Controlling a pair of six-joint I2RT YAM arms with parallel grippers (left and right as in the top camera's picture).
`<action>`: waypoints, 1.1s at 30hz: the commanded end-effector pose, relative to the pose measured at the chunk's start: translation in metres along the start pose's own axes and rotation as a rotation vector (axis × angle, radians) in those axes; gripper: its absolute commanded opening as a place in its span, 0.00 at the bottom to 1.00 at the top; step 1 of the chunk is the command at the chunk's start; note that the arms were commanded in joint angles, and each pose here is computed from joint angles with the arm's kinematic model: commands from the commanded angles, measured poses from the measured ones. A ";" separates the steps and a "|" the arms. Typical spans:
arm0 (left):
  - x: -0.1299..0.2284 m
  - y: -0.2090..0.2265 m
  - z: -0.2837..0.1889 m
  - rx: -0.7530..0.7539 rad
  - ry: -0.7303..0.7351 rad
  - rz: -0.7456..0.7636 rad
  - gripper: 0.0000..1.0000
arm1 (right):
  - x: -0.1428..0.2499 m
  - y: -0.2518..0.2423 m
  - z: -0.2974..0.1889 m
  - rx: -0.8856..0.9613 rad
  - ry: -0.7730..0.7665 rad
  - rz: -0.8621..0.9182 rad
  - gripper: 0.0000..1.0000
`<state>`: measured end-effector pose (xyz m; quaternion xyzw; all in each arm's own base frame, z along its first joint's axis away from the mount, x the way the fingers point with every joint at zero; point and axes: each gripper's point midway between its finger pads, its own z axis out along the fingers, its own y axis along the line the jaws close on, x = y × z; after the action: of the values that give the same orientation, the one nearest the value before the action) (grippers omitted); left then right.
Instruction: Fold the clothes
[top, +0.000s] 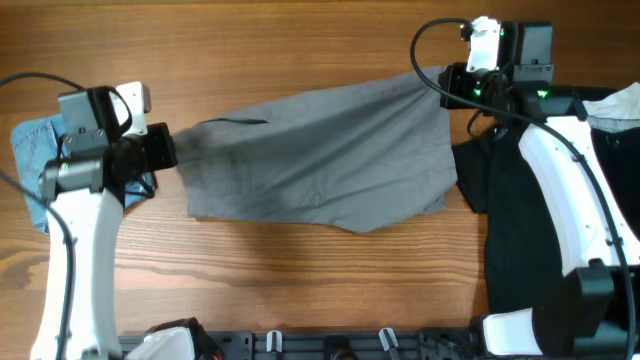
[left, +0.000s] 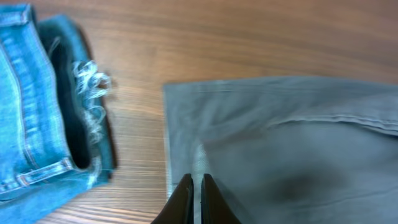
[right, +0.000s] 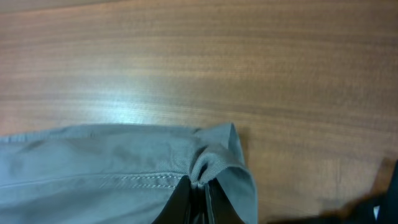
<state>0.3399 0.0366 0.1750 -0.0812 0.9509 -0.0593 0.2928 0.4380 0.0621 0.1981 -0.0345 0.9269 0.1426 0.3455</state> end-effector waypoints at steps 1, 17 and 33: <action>0.007 0.030 0.049 -0.115 0.089 -0.019 0.09 | -0.002 -0.015 0.027 0.016 0.001 0.029 0.06; -0.032 -0.010 0.131 0.204 -0.038 -0.006 0.54 | 0.012 -0.021 0.053 0.009 0.053 0.039 0.57; -0.036 -0.027 0.217 0.383 -0.146 0.069 0.55 | 0.027 -0.007 0.028 -0.032 0.121 0.089 0.61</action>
<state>0.4970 0.0155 0.0259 -0.0133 0.9044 -0.1968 0.3784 0.4360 0.0627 0.1527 -0.0127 0.9473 0.1582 0.2784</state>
